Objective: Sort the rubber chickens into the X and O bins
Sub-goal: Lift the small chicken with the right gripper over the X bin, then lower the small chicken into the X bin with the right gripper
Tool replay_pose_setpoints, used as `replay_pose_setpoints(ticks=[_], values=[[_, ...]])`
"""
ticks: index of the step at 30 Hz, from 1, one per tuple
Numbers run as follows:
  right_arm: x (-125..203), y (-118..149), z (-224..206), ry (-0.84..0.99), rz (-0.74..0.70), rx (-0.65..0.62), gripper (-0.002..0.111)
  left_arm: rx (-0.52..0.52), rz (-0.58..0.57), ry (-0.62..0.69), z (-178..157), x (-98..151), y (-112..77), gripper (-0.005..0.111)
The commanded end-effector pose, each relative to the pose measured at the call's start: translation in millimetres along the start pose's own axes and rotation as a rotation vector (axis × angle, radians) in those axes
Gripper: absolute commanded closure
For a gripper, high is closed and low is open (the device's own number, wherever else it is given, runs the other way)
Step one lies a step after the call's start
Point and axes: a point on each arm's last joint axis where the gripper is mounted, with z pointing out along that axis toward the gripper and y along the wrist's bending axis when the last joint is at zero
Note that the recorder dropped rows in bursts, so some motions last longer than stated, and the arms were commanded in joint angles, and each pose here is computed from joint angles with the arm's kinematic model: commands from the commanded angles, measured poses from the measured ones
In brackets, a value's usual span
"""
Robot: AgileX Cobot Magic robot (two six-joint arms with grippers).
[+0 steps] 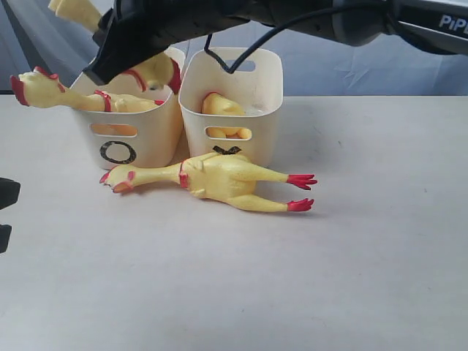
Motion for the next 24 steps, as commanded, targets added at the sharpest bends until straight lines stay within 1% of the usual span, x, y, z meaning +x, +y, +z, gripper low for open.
replay_pose_setpoints(ticks=[1, 4, 6, 8, 12, 19, 24], values=[[1, -11, 5, -0.048, -0.038, 0.092, 0.109, 0.000, -0.004, -0.005, -1, 1, -0.4, 0.107], [9, -18, 7, -0.028, -0.019, 0.101, 0.109, 0.000, -0.004, -0.005, -1, 1, -0.4, 0.107], [17, -27, 6, 0.000, 0.045, 0.100, 0.109, 0.001, -0.006, -0.005, -1, 1, -0.5, 0.107], [25, -38, 4, 0.032, 0.103, 0.102, 0.109, 0.002, -0.005, -0.003, -1, 2, -0.6, 0.107], [40, -61, -4, 0.084, 0.145, 0.116, 0.109, 0.002, -0.005, -0.003, -1, 2, -0.6, 0.107], [59, -101, -17, 0.063, 0.280, 0.202, 0.109, 0.002, -0.005, -0.003, -1, 2, -0.6, 0.107], [75, -121, -18, 0.053, 0.309, 0.275, 0.109, 0.002, -0.005, -0.003, -1, 2, -0.6, 0.107]])
